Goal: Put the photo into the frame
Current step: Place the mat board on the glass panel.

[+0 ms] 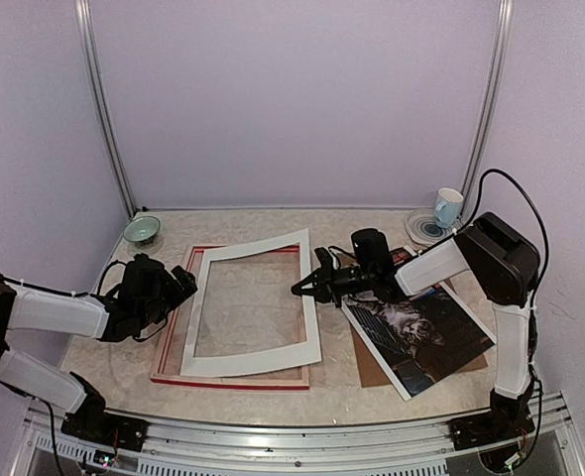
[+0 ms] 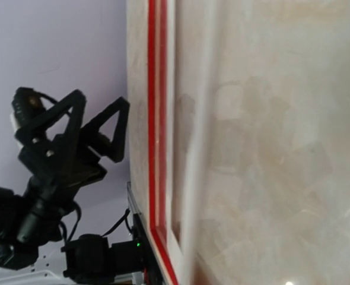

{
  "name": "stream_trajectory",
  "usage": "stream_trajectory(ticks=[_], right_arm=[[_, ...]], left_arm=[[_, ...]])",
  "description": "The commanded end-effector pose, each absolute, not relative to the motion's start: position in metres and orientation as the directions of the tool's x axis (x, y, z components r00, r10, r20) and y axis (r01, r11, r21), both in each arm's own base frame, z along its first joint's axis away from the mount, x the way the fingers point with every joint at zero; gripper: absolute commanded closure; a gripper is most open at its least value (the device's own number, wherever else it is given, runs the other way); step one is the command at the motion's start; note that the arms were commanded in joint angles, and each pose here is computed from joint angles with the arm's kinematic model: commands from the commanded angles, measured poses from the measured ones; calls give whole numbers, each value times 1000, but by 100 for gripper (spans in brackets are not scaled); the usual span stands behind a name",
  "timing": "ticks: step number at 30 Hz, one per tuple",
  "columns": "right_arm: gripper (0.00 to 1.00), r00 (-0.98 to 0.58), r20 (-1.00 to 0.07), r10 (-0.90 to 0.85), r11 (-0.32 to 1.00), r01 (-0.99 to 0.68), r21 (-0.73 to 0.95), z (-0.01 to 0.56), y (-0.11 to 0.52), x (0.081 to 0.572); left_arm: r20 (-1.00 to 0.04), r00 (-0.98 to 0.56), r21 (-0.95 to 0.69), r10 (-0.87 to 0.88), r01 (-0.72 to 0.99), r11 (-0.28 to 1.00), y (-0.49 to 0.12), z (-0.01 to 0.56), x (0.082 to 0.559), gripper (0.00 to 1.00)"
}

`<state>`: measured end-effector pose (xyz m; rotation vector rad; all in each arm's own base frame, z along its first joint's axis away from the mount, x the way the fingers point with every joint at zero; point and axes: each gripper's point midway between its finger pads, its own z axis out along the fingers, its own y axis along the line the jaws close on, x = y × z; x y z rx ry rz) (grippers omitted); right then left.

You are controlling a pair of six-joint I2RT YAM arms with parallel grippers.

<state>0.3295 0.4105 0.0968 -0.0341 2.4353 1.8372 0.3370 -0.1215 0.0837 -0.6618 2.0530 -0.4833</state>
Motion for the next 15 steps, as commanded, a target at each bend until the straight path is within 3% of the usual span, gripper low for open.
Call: stream_trajectory(ticks=[1, 15], right_arm=[[100, -996, -71, 48, 302, -54, 952, 84, 419, 330], [100, -998, -54, 15, 344, -45, 938, 70, 449, 324]], left_arm=[[-641, -443, -556, -627, -295, 777, -114, 79, 333, 1], [-643, -439, -555, -627, -297, 777, -113, 79, 333, 1]])
